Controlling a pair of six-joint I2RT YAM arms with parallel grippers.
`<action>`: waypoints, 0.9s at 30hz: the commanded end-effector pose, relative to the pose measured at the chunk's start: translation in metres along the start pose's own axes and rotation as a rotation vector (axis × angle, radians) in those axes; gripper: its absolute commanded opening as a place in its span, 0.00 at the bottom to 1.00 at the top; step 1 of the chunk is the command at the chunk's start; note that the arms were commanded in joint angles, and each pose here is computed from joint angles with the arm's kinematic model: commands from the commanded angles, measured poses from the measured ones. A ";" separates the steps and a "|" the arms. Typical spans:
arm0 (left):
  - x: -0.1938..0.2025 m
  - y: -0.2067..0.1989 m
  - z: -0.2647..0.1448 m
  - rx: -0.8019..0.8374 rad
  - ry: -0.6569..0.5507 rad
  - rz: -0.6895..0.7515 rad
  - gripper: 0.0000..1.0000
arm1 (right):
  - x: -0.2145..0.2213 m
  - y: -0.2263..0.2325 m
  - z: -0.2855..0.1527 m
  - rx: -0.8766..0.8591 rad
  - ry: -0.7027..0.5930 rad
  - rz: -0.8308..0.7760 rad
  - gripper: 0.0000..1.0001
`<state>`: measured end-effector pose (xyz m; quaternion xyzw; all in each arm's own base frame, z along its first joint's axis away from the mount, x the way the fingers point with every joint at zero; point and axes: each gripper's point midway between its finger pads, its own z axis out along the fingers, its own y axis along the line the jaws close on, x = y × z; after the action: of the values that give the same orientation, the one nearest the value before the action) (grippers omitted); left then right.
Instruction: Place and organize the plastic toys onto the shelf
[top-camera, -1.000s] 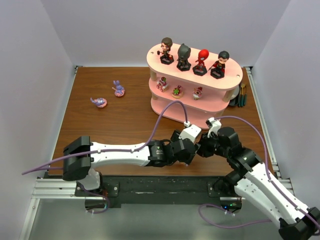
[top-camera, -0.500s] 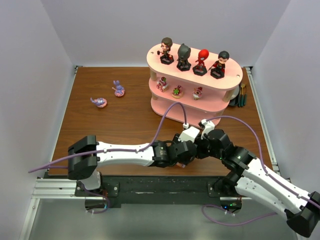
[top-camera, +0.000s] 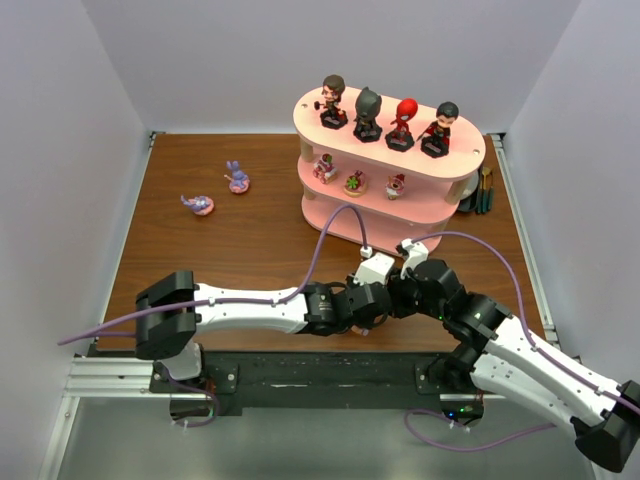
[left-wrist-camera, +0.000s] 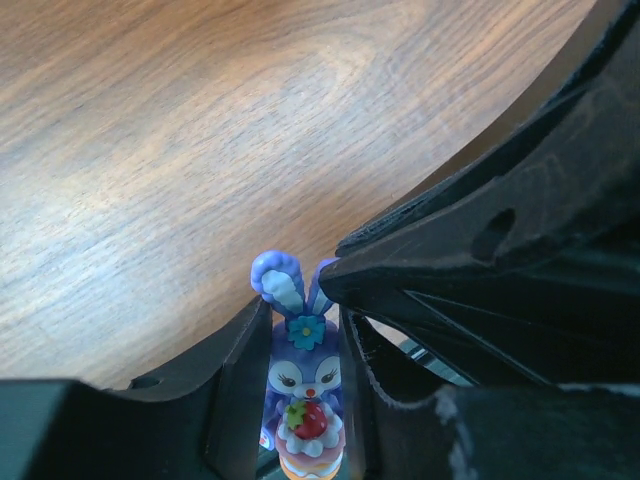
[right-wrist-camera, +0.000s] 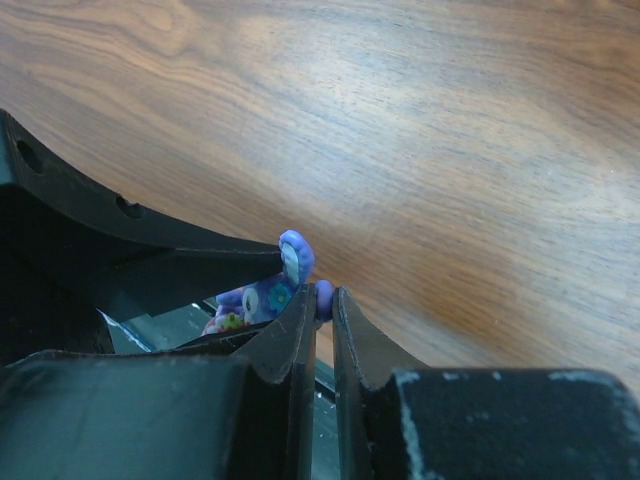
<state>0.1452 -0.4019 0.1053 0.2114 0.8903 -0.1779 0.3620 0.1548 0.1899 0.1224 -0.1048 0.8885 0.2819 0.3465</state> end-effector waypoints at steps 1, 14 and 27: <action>-0.011 0.001 -0.005 -0.003 -0.054 -0.040 0.16 | -0.031 0.020 -0.004 -0.076 -0.127 0.021 0.00; -0.026 0.039 -0.015 -0.028 -0.280 -0.042 0.00 | -0.048 0.025 -0.018 -0.097 -0.212 0.030 0.46; -0.074 0.133 -0.024 -0.004 -0.612 -0.123 0.00 | -0.071 0.010 -0.041 -0.009 -0.333 0.008 0.74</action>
<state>0.2031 -0.3080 0.0972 0.1541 0.8205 -0.1917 0.5160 0.1708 0.1874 0.1810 -0.0717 0.8332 0.3223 0.4436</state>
